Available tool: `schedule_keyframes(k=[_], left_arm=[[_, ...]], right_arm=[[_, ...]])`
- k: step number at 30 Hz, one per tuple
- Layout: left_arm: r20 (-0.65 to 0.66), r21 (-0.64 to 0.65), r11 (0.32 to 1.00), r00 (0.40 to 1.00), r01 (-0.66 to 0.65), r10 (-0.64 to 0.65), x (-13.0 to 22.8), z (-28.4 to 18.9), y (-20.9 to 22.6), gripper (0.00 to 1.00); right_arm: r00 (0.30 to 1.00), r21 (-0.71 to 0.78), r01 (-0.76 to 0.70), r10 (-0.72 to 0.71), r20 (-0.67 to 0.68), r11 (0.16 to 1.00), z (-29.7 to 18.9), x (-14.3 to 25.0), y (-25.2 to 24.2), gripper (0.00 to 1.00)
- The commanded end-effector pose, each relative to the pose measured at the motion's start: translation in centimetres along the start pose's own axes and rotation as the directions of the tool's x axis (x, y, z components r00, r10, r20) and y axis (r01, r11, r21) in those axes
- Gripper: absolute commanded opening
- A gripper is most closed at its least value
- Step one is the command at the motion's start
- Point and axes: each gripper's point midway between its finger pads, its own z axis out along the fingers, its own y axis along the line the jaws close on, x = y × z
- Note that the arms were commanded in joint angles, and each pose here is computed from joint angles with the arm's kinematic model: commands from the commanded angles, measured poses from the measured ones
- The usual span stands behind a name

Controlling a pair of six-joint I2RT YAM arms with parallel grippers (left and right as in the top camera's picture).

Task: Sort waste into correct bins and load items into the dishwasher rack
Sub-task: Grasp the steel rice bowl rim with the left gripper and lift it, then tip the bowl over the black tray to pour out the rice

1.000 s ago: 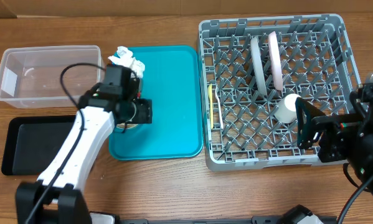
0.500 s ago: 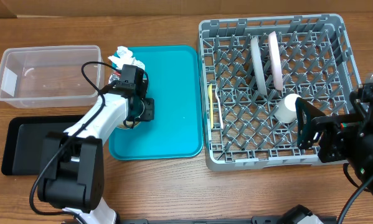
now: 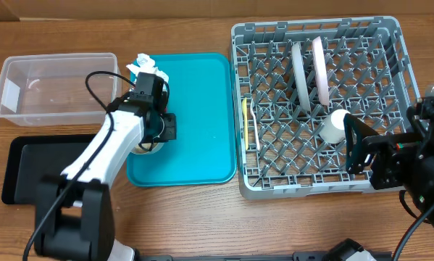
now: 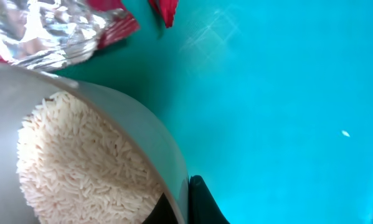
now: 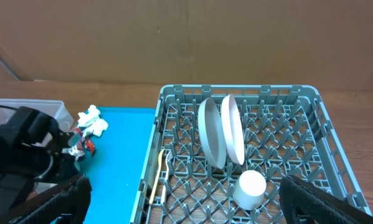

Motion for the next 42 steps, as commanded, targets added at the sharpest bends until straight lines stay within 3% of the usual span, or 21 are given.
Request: schedule_keyframes(k=[1, 12, 20, 25, 29, 33, 37, 42], left_arm=[[0.034, 0.024, 0.999, 0.999, 0.041, -0.042, 0.4, -2.9, -0.5, 0.04], [0.083, -0.050, 0.983, 0.982, 0.177, -0.172, 4.3, -10.7, 2.6, 0.04], [0.084, -0.095, 0.920, 0.923, 0.382, -0.375, 5.2, -12.0, 10.2, 0.04], [0.122, 0.130, 0.910, 0.905, 0.393, -0.408, 4.0, -13.1, 12.6, 0.04], [0.202, 0.342, 0.859, 0.862, 0.382, -0.464, 2.9, -14.4, 14.9, 0.04], [0.212, 0.564, 0.751, 0.818, 0.344, -0.534, 2.6, -13.2, 16.2, 0.04], [0.208, 0.649, 0.697, 0.809, 0.306, -0.549, 2.7, -11.2, 16.9, 0.04], [0.272, 0.828, 0.549, 0.776, 0.113, -0.570, 2.2, -11.6, 15.7, 0.04]], right_arm=[[1.000, 0.007, -0.011, 0.011, 0.013, 1.000, -0.2, -0.2, -0.2, 1.00], [1.000, 0.007, -0.011, 0.011, 0.013, 1.000, -0.2, -0.2, -0.2, 1.00], [1.000, 0.007, -0.011, 0.011, 0.013, 1.000, -0.2, -0.2, -0.2, 1.00], [1.000, 0.007, -0.011, 0.011, 0.013, 1.000, -0.2, -0.2, -0.2, 1.00], [1.000, 0.007, -0.011, 0.011, 0.013, 1.000, -0.2, -0.2, -0.2, 1.00], [1.000, 0.007, -0.011, 0.011, 0.013, 1.000, -0.2, -0.2, -0.2, 1.00], [1.000, 0.007, -0.011, 0.011, 0.013, 1.000, -0.2, -0.2, -0.2, 1.00], [1.000, 0.007, -0.011, 0.011, 0.013, 1.000, -0.2, -0.2, -0.2, 1.00]])
